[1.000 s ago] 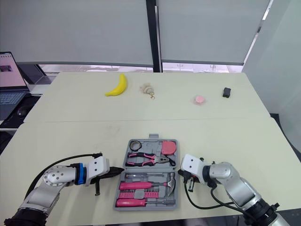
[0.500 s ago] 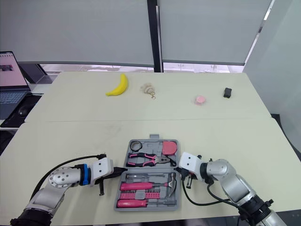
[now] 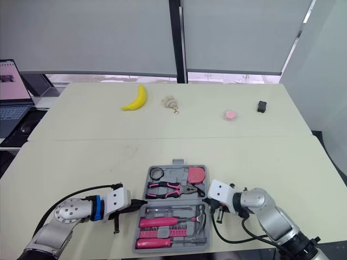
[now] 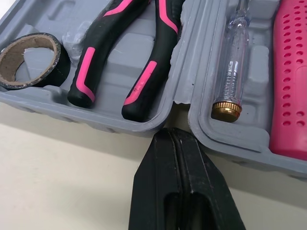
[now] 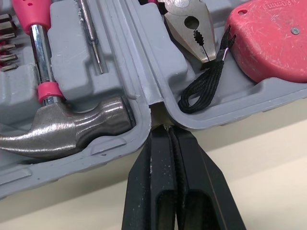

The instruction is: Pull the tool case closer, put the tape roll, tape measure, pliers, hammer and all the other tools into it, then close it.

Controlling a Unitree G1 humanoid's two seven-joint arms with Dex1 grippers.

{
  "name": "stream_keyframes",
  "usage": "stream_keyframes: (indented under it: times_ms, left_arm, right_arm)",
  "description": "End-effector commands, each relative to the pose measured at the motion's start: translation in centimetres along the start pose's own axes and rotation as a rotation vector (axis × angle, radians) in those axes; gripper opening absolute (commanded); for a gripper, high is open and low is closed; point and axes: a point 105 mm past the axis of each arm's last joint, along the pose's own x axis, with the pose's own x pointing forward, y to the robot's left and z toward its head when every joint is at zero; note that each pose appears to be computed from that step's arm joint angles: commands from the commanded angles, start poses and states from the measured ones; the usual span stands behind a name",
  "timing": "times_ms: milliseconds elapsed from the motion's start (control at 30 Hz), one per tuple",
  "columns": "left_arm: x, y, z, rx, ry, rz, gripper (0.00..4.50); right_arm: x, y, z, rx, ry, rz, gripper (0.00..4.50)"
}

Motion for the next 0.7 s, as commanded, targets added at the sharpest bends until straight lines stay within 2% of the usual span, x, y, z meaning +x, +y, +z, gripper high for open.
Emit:
stream_keyframes:
  times_ms: [33, 500, 700]
  left_arm:
    - [0.5, -1.0, 1.1, 0.025, -0.044, -0.046, 0.0]
    - [-0.1, -1.3, 0.4, 0.012, -0.014, -0.043, 0.0]
    - [-1.7, -0.5, -0.6, -0.037, 0.02, 0.018, 0.0]
  right_arm:
    - [0.7, 1.9, 2.1, -0.036, -0.07, 0.079, 0.05]
    - [0.9, 1.8, 2.1, -0.034, -0.061, 0.069, 0.05]
    - [-1.3, 0.0, 1.3, -0.014, -0.032, -0.033, 0.05]
